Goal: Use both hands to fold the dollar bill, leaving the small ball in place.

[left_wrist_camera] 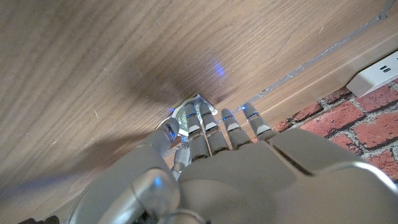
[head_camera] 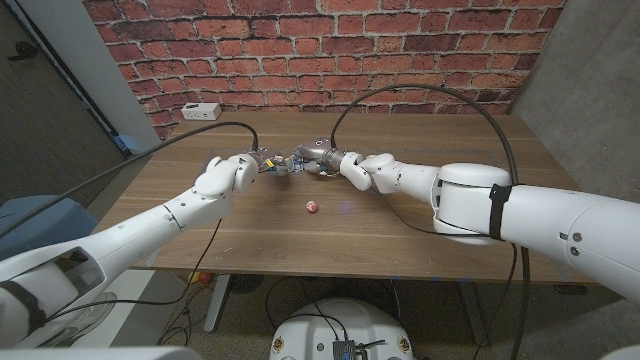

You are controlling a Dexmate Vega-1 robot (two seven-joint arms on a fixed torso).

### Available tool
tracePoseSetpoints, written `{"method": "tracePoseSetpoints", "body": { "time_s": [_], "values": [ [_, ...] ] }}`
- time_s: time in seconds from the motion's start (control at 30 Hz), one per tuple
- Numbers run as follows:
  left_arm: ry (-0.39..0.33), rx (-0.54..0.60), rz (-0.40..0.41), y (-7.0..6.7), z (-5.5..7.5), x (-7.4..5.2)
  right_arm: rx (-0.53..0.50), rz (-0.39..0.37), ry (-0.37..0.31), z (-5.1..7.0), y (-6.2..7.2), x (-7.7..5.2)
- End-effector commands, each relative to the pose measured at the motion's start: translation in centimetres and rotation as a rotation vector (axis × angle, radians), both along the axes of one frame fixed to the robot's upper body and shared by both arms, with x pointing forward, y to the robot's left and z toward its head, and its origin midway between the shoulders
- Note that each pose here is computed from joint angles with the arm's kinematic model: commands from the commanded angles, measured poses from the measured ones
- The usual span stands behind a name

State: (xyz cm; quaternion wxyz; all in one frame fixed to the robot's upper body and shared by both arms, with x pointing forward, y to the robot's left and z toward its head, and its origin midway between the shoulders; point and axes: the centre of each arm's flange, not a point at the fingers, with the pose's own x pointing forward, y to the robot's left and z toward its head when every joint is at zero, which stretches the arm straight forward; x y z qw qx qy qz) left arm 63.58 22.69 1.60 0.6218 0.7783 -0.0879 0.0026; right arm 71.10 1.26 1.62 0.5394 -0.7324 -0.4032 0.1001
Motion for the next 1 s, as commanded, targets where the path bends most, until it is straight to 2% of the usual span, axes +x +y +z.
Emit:
{"method": "tracePoseSetpoints", "body": {
  "time_s": [0.03,0.2,0.33,0.57,0.9,1.0],
  "values": [
    [0.018,0.012,0.002,-0.8,0.0,0.2,0.095,0.075,-0.044,1.7,-1.9,-0.5],
    [0.016,0.019,-0.01,-1.3,0.3,0.3,0.095,0.106,-0.055,2.0,-2.3,-0.8],
    [0.014,0.026,-0.018,-1.7,0.4,0.4,0.062,0.112,-0.049,1.4,-2.1,-0.8],
    [0.009,0.027,-0.014,-1.8,0.3,0.0,-0.014,0.063,0.038,0.5,-1.1,-0.3],
    [0.008,0.02,-0.015,-1.5,0.1,-0.3,-0.052,0.001,0.06,0.4,-0.1,0.1],
    [0.006,0.019,-0.015,-1.4,0.0,-0.4,-0.064,-0.009,0.042,0.3,0.0,0.2]
  ]
}}
